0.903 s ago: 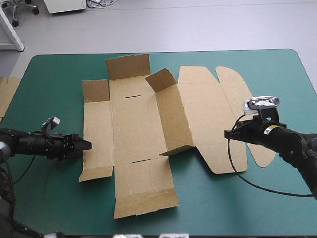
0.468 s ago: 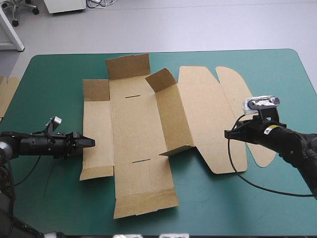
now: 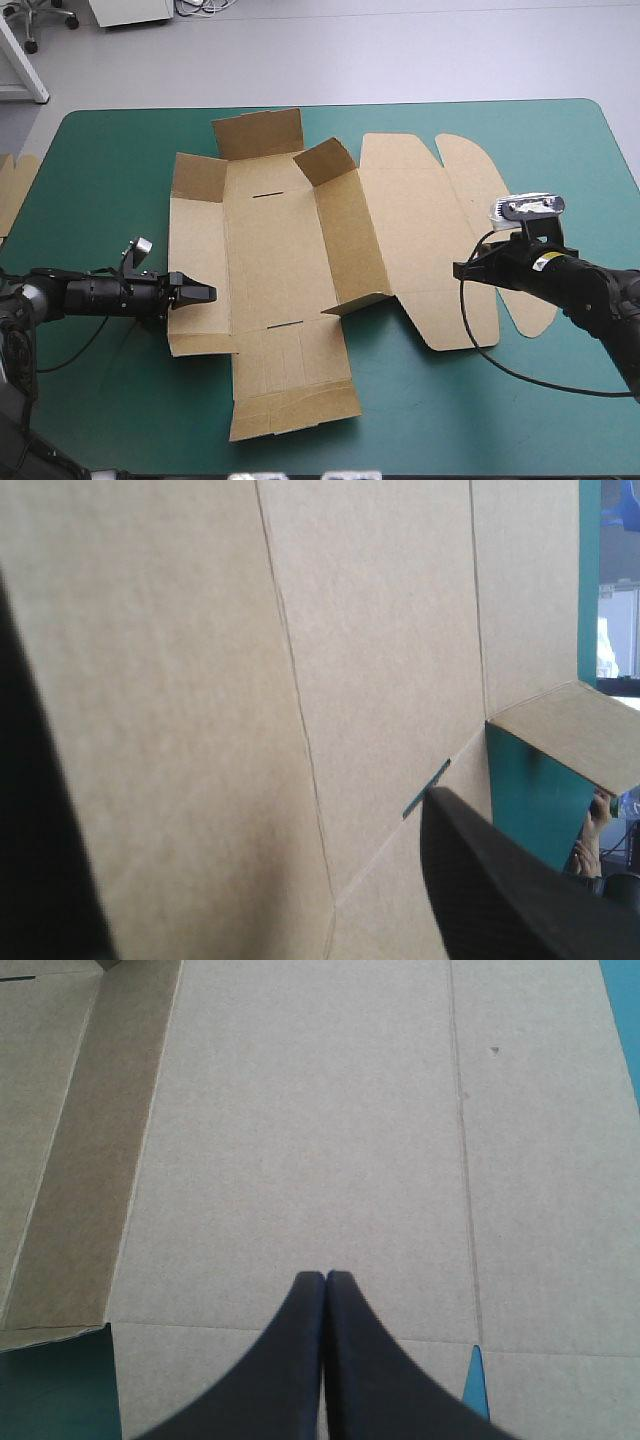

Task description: Fold the box

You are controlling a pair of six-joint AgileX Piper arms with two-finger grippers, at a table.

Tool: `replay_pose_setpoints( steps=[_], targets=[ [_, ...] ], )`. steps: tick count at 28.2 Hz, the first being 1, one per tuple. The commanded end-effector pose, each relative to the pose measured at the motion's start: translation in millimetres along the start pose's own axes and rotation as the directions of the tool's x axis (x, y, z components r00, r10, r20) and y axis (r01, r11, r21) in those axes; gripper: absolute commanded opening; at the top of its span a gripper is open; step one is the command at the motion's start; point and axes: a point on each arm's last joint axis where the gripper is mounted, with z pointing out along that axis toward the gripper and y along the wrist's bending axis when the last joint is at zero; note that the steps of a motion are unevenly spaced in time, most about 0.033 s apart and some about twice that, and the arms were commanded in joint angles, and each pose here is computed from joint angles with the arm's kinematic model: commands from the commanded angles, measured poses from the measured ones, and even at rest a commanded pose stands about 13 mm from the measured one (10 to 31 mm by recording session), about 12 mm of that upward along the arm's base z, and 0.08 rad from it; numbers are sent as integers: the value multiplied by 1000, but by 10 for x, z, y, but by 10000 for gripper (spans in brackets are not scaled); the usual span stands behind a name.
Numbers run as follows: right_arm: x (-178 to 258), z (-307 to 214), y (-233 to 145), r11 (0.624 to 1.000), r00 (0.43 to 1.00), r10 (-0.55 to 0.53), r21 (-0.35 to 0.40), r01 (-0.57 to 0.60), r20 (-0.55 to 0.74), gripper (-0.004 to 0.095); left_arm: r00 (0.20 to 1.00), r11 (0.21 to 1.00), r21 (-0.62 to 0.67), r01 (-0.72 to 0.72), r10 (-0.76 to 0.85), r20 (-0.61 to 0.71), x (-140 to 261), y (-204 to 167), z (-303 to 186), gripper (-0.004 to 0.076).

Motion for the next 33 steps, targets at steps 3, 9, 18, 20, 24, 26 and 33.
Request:
replay_pose_setpoints(
  steps=[3, 9, 18, 20, 24, 26, 33],
  targets=[
    [-156, -117, -1, 1000, 994, -9, 13, 7, 107, -19, 998, 999, 39, -38, 39, -43, 34, -134, 96, 396],
    [-155, -117, 0, 1000, 994, -9, 13, 7, 107, -19, 999, 999, 9, -39, 39, -24, 16, -110, 101, 369],
    [-149, -117, 3, 1000, 995, -5, 9, 4, 100, -19, 995, 995, 30, -98, 97, 23, -25, -132, 100, 125],
    [-147, -116, 3, 1000, 995, -5, 9, 4, 98, -19, 993, 993, 33, -112, 111, 32, -32, -136, 100, -14],
    [-147, -116, 3, 1000, 995, -5, 9, 4, 98, -19, 990, 991, 34, -133, 131, 46, -65, -151, 89, -10],
    [-145, -116, 4, 1000, 995, -5, 8, 4, 96, -19, 986, 987, 26, -160, 158, 51, -81, -174, 69, -10],
    [-136, -115, 7, 1000, 996, 0, 3, 0, 86, -19, 936, 934, -160, -320, 337, 97, -401, -467, -251, -10]
  ],
)
